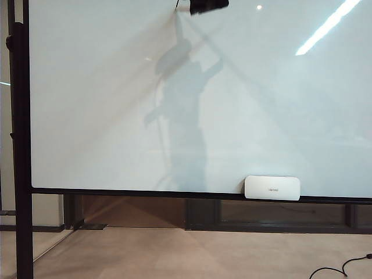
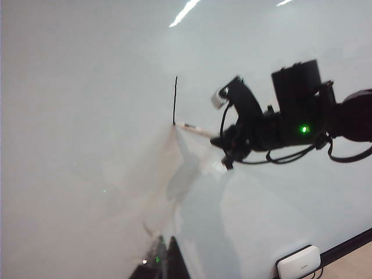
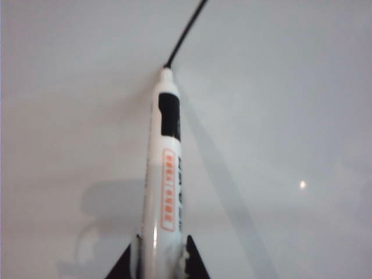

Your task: Reach to the right to find the marker pen, pick it up, and write the number 19 on the whiteboard.

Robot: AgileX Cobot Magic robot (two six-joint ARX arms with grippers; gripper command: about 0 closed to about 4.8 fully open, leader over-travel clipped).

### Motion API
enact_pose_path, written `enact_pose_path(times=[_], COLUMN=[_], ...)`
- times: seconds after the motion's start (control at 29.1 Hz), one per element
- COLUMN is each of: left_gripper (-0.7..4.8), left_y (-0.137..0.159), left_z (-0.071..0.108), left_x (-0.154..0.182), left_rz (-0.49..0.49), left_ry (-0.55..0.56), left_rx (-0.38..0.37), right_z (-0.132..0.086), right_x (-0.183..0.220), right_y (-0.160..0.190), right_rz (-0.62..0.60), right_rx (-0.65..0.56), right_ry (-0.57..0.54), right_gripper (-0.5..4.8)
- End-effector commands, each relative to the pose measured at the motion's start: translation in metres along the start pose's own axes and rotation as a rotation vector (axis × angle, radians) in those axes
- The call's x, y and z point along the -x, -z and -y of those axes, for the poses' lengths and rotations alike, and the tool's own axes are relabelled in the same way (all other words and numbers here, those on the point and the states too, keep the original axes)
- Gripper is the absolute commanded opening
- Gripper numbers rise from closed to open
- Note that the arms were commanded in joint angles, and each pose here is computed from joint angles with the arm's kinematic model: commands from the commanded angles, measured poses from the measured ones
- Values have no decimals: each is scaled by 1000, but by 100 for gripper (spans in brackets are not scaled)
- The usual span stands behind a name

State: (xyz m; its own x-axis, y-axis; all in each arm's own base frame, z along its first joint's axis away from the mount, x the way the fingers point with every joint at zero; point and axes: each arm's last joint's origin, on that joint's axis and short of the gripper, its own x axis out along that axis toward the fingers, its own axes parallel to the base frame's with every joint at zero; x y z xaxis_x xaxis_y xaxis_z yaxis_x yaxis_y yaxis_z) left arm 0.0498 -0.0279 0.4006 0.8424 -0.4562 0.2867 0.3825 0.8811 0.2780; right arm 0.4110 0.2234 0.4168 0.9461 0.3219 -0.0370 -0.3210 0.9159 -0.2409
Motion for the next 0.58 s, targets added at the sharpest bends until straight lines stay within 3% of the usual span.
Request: enact_pose_path(times=[0.03, 0.31, 0.58], left_gripper=[-5, -5, -5], left_y=[-2, -2, -2], left_z=[-1, -1, -1], left_x=[0, 0, 0], left_rz=[22, 14, 13], left_ry=[-9, -28, -28], left_rx=[-14, -21, -23], right_z=[2, -1, 12], right_x=[-6, -7, 41], right_y=[14, 15, -44], right_rz=[-82, -87, 76], right_rx=[-13, -15, -18], right_ry=[49, 42, 49], right_gripper=[-3, -3, -2])
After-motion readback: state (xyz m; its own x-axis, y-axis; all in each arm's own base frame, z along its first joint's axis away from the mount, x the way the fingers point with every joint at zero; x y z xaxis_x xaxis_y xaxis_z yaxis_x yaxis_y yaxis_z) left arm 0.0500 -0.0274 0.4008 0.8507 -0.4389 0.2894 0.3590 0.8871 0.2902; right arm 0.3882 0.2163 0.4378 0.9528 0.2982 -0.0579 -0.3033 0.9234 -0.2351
